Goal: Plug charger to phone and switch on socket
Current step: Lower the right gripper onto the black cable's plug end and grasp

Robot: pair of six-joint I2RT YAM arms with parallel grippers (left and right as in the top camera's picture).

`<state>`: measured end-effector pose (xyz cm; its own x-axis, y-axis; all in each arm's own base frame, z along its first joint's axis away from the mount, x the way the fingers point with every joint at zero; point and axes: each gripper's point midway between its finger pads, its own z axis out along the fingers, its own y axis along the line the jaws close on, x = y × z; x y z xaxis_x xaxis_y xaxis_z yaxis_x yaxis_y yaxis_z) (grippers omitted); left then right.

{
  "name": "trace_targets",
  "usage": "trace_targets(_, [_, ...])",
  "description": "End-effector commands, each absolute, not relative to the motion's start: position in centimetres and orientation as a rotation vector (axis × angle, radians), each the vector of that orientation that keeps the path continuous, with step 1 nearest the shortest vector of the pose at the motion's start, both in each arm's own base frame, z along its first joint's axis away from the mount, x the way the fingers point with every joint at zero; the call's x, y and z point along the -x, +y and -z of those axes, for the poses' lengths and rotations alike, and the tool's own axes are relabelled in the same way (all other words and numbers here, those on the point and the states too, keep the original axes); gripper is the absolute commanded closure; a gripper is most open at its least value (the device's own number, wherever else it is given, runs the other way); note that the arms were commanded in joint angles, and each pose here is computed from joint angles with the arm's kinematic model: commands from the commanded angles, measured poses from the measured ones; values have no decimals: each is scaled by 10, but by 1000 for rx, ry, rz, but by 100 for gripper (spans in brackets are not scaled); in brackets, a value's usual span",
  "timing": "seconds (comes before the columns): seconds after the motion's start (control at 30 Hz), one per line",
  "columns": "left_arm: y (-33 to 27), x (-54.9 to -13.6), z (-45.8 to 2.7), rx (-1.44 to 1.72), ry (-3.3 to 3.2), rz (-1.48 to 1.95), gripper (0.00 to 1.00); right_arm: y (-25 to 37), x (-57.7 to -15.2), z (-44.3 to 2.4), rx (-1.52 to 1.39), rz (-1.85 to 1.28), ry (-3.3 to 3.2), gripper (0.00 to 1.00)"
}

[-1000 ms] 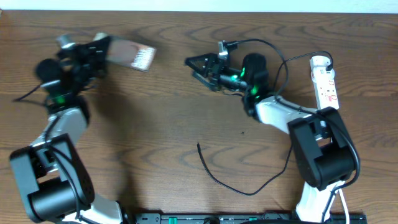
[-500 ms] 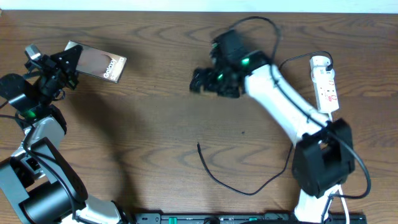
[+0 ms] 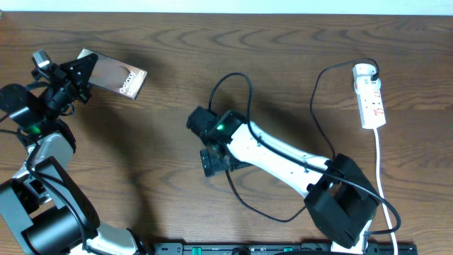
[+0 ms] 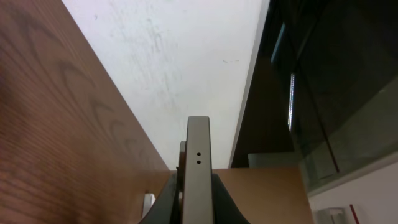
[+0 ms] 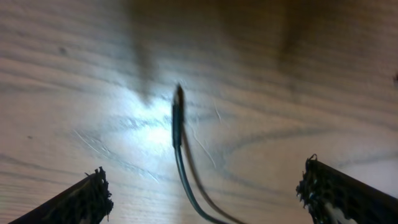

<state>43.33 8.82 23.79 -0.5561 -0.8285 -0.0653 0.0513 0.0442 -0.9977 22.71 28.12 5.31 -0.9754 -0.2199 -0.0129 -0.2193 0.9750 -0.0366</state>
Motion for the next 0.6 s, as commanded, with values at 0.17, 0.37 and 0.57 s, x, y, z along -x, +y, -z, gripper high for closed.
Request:
trace_targets(0.17, [82, -429, -249, 706, 1643, 1586, 93, 269, -225, -44, 291, 188, 3074, 19])
trace_targets(0.37, [82, -429, -249, 700, 1644, 1581, 93, 271, -223, -24, 282, 132, 3075, 21])
trace_targets(0.57, [82, -429, -249, 700, 1644, 1581, 93, 272, -221, -23, 295, 127, 3083, 23])
